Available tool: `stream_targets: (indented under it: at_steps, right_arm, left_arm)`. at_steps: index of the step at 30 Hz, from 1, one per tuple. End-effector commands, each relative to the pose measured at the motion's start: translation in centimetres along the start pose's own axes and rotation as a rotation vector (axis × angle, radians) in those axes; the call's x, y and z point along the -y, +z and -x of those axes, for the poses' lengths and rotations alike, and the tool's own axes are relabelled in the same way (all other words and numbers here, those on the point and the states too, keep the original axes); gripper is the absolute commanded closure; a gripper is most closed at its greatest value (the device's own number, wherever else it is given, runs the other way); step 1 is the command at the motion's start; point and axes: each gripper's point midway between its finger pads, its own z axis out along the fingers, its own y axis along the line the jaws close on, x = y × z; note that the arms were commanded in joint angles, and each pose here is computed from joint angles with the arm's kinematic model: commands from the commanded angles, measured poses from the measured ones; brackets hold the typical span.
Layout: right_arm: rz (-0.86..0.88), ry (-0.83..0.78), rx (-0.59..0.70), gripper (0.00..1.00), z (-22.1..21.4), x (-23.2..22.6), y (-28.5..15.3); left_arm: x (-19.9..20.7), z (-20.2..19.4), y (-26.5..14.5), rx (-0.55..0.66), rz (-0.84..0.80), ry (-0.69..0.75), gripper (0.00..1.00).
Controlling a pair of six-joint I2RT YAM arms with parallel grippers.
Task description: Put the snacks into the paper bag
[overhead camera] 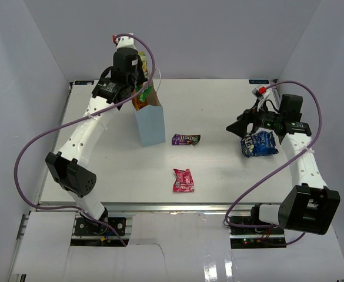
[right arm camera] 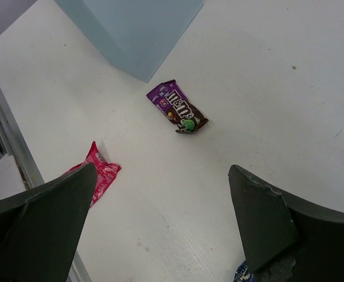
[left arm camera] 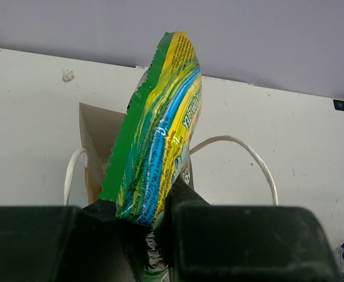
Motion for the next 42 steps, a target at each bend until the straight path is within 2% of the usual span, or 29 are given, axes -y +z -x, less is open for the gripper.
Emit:
stream_targets:
  at_steps: [1,2,5,6,8,9,13,15,18,19,20,21,22,23,24,25,27,28,30,31,33,34,38,41,42]
  right_arm:
    - [-0.016,-0.008,0.001,0.05,0.3,0.0,-0.5]
    - [-0.018,-0.011,-0.001,0.07,0.3,0.0,-0.5]
    - [-0.037,-0.021,-0.006,0.07,0.6,0.3,-0.8]
    - [-0.042,-0.03,-0.006,0.07,0.9,0.4,-0.8]
    - [-0.06,-0.031,-0.013,0.07,1.1,0.8,-1.0]
    - [-0.068,-0.026,-0.021,0.07,1.0,0.9,-1.0]
    - [-0.168,-0.027,-0.043,0.09,1.6,2.4,-1.7]
    - [-0.228,-0.024,-0.051,0.1,1.8,3.2,-2.2]
    - [-0.468,0.031,-0.08,0.1,1.2,6.5,-3.8]
    - [-0.648,0.043,-0.099,0.1,0.8,9.1,-5.5]
    - [-0.74,0.094,-0.114,0.1,-0.2,10.2,-6.3]
    - [-0.826,0.105,-0.141,0.1,-0.9,11.4,-7.3]
    - [-0.943,0.114,-0.188,0.1,-1.9,12.8,-9.0]
    - [-0.96,0.12,-0.259,0.1,-3.6,13.4,-9.2]
    - [-1.009,0.127,-0.315,0.1,-4.9,14.0,-9.9]
    - [-1.004,0.152,-0.366,0.1,-6.4,14.2,-9.8]
    - [-0.992,0.183,-0.406,0.1,-7.9,14.4,-9.6]
    - [-0.954,0.217,-0.419,0.1,-8.8,14.4,-8.8]
    - [-0.853,0.336,-0.412,0.09,-9.6,13.4,-7.3]
    - [-0.824,0.405,-0.434,0.08,-10.8,13.3,-6.6]
    - [-0.773,0.535,-0.438,0.04,-12.1,12.3,-5.6]
    - [-0.76,0.574,-0.446,0.04,-12.8,12.1,-5.2]
    - [-0.73,0.692,-0.402,0.01,-14.5,11.7,-3.6]
    - [-0.698,0.741,-0.4,0.1,-15.8,11.7,-2.5]
    - [-0.676,0.741,-0.386,0.18,-15.8,12.0,-2.0]
  left_arm:
    - [0.2,1.2,-1.4,0.04,-0.028,-0.035,0.93]
    - [0.1,0.9,-1.3,0.033,-0.026,-0.034,0.91]
    - [0.2,-0.2,-0.9,0.007,-0.036,-0.028,0.75]
    - [0.3,-0.4,-0.8,0.002,-0.039,-0.03,0.62]
    - [0.5,-0.5,-0.7,-0.002,-0.047,-0.033,0.47]
    - [0.7,-0.5,-0.8,-0.004,-0.06,-0.035,0.34]
    - [1.8,1.7,-1.8,0.035,-0.113,-0.051,0.19]
    - [2.3,3.6,-3.0,0.074,-0.15,-0.056,0.16]
    - [2.4,4.8,-4.5,0.109,-0.181,-0.042,0.15]
    - [2.4,5.8,-6.4,0.136,-0.217,-0.042,0.14]
    - [2.6,6.4,-7.3,0.165,-0.245,-0.032,0.11]
    - [2.3,4.3,-7.2,0.13,-0.259,-0.018,0.09]
    - [2.7,5.3,-10.5,0.177,-0.346,-0.021,0.07]
    - [3.2,6.0,-11.8,0.234,-0.408,-0.027,0.04]
    - [3.0,2.1,-11.3,0.172,-0.434,-0.017,0.02]
    - [3.6,2.6,-14.9,0.217,-0.549,-0.028,0.02]
    - [3.9,1.5,-16.8,0.236,-0.631,-0.089,0.02]
    - [3.8,-1.4,-16.6,0.178,-0.658,-0.107,0.02]
    - [3.4,-2.9,-18.3,0.145,-0.696,-0.17,0.02]
    - [3.2,-5.2,-18.1,0.088,-0.699,-0.186,0.02]
    - [2.9,-6.3,-19.3,0.067,-0.722,-0.253,0.02]
    - [2.7,-8.0,-19.0,0.038,-0.722,-0.269,0.02]
    - [1.9,-9.6,-20.2,0.025,-0.73,-0.323,0.02]
    - [1.8,-10.7,-20.1,-0.007,-0.733,-0.339,0.02]
    - [2.1,-11.0,-20.1,-0.021,-0.747,-0.339,0.02]
